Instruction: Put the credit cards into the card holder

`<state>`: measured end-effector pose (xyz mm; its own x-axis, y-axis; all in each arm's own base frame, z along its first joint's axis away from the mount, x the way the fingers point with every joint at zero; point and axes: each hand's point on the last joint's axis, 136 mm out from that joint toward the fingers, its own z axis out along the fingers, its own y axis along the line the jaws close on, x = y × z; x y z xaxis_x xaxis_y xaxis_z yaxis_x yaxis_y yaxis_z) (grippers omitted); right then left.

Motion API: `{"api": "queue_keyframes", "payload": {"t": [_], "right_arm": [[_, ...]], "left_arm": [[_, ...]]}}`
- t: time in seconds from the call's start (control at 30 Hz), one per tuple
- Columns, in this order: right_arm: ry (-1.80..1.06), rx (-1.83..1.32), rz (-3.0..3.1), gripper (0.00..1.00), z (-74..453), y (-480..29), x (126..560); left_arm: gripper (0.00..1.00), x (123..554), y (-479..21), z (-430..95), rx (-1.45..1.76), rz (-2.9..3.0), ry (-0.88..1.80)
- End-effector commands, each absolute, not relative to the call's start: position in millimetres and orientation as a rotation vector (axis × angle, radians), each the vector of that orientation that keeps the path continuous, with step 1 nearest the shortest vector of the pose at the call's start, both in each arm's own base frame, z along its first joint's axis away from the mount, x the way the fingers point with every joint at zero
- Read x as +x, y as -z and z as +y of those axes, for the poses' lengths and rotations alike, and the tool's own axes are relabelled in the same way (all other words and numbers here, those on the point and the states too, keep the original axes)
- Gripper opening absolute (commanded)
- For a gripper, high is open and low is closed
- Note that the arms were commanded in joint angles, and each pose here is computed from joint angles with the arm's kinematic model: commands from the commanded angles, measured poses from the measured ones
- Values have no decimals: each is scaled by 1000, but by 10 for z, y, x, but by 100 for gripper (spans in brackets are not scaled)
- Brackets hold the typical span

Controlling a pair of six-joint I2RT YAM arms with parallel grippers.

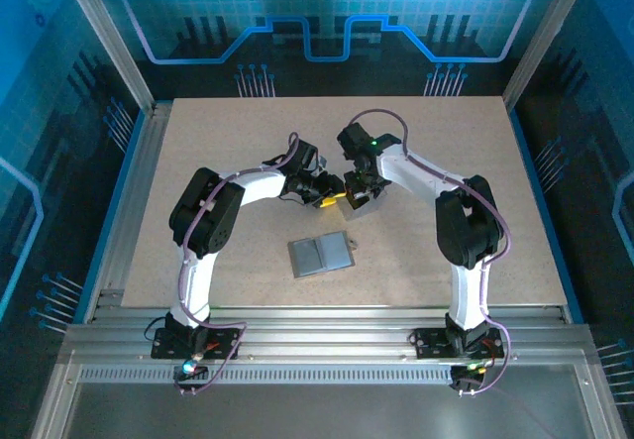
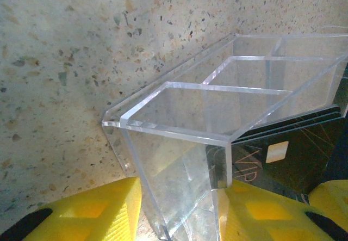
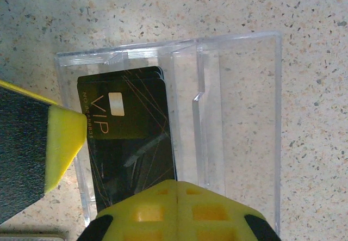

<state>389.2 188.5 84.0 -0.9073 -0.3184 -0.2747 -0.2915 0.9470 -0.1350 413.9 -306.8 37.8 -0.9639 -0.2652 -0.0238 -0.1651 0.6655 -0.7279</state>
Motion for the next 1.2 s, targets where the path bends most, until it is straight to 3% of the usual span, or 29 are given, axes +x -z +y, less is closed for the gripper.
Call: {"api": "queue_keyframes", "payload": {"t": [0.0,0.7,0.97,1.17], "right_arm": [[299,-416,2873,0,1453,-865,3751],[189,-398,2874,0,1522,-931,3763],[11,-392,2873,27,1688,-1000,3807],[-11,-421,2888,31,1797,-903,3903]], "left_arm": [[42,4001,-157,-2782,-490,2848,1073],[43,4008,-173,-2798,-488,2841,1094],[43,3987,-138,-2784,-490,2849,1086],[43,3990,-139,-2783,-491,2848,1084]]}}
